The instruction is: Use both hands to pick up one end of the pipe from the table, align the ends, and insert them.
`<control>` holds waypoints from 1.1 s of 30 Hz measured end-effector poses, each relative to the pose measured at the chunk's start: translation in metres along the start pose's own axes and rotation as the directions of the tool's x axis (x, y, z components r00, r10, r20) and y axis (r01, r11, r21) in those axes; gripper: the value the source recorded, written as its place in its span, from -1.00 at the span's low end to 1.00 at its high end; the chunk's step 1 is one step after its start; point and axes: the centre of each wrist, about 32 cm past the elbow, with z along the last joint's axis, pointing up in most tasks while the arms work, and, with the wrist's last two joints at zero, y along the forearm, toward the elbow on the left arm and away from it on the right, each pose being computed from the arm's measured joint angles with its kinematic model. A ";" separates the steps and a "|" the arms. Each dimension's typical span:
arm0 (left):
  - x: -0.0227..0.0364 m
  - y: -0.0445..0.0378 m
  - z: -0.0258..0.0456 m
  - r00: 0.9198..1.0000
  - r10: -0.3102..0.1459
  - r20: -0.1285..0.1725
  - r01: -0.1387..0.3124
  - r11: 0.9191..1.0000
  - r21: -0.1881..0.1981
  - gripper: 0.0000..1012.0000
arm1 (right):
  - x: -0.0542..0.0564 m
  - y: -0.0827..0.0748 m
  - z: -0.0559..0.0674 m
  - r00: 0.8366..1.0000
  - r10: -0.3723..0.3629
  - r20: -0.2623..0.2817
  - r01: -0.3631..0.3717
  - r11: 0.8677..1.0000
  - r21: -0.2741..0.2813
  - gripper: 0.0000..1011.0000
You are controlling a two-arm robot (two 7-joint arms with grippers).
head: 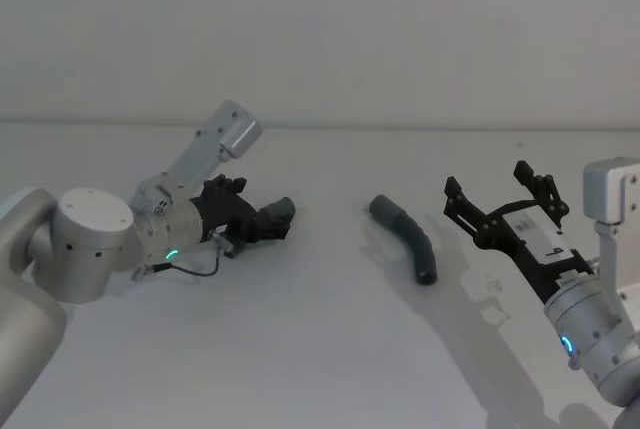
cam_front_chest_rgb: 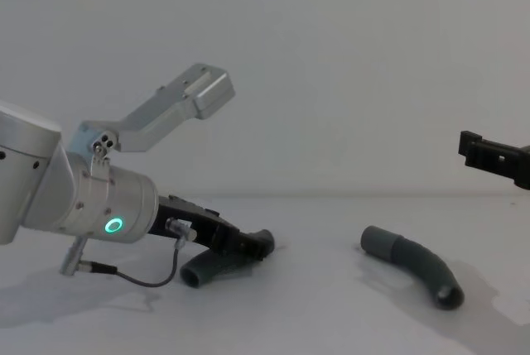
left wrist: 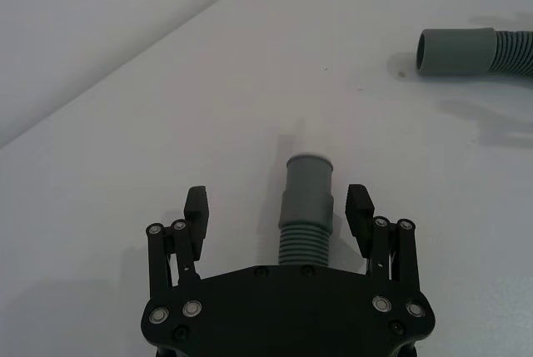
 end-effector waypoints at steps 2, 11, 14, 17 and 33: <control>0.0006 -0.0009 0.0007 1.000 -0.007 0.000 0.007 1.000 -0.001 0.98 | 0.000 0.000 0.000 1.000 0.000 0.000 0.000 1.000 0.000 0.98; 0.0039 -0.0052 0.0029 0.999 -0.040 -0.009 0.040 0.999 0.009 0.98 | 0.000 0.000 0.000 1.000 0.000 0.000 0.000 1.000 0.000 0.98; 0.0048 -0.0063 0.0036 0.999 -0.052 -0.014 0.052 0.998 0.021 0.98 | 0.000 0.000 0.000 1.000 0.000 0.000 0.000 1.000 0.000 0.98; 0.0054 -0.0067 0.0040 0.998 -0.058 -0.016 0.059 0.998 0.028 0.98 | 0.000 0.000 0.000 1.000 0.000 0.000 0.000 1.000 0.000 0.98; 0.0070 -0.0082 0.0058 0.996 -0.081 -0.032 0.083 0.995 0.062 0.64 | 0.000 0.000 0.000 1.000 0.000 0.000 0.000 1.000 0.000 0.98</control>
